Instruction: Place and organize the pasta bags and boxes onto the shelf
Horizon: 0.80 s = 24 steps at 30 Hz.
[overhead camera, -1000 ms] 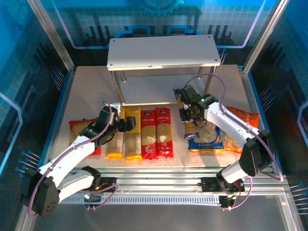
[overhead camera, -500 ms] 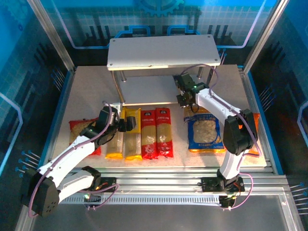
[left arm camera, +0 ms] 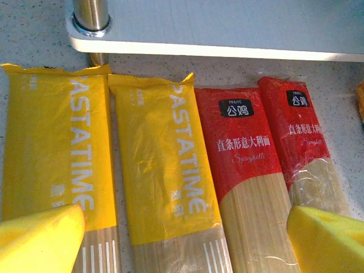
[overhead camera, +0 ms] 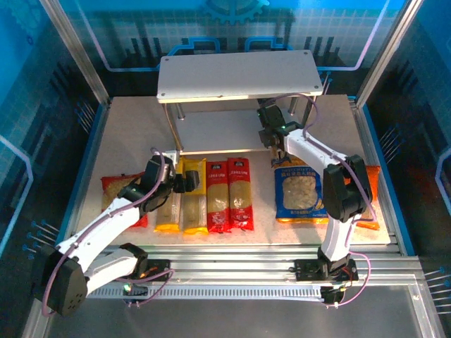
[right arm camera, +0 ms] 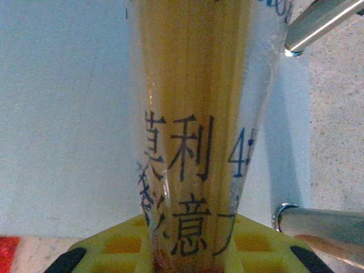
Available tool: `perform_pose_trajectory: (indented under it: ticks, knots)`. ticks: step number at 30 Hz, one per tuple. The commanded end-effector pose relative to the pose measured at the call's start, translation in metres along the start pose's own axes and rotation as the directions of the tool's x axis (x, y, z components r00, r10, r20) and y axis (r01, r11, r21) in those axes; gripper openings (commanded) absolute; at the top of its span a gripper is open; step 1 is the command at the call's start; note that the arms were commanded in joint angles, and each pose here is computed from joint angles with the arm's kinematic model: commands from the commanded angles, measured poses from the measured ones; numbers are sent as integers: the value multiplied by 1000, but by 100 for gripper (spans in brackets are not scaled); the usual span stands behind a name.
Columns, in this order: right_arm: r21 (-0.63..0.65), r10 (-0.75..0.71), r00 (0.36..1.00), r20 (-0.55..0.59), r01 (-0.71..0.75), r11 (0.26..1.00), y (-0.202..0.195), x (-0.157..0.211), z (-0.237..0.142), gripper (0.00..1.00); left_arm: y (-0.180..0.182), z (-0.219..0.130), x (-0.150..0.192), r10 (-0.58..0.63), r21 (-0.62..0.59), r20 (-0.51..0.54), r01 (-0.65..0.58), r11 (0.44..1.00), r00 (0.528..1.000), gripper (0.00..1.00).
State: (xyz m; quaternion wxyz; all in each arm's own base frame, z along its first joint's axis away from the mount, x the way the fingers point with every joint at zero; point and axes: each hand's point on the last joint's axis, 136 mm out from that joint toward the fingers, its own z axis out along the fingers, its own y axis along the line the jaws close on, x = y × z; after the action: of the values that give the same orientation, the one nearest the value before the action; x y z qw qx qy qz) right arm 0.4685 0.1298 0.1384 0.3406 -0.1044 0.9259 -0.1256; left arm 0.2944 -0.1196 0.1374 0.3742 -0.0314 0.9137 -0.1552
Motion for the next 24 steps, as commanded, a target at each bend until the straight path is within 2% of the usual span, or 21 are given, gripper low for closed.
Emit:
perform_pose_trajectory:
  ticks: [1, 8, 15, 21, 24]
  knots:
    - [87, 77, 982, 172, -93, 992, -27, -50, -2, 17, -5, -3, -9, 1, -1, 12, -1, 1000, 1000, 92]
    - [109, 94, 976, 198, -117, 987, -26, -57, 17, 19, -5, -1, -7, 0, -3, 3, 0, 1000, 1000, 92]
    - [106, 93, 982, 163, -111, 988, -15, -52, 41, 22, -5, -1, -7, 2, -2, -1, -2, 1000, 1000, 92]
    - [97, 100, 987, 124, -113, 989, -10, -42, 53, 32, -4, -1, -7, 5, -6, -1, -5, 1000, 1000, 92]
    - [99, 100, 989, 109, -111, 989, -10, -37, 57, 44, -4, -1, -6, 6, -7, -2, -6, 1000, 1000, 92]
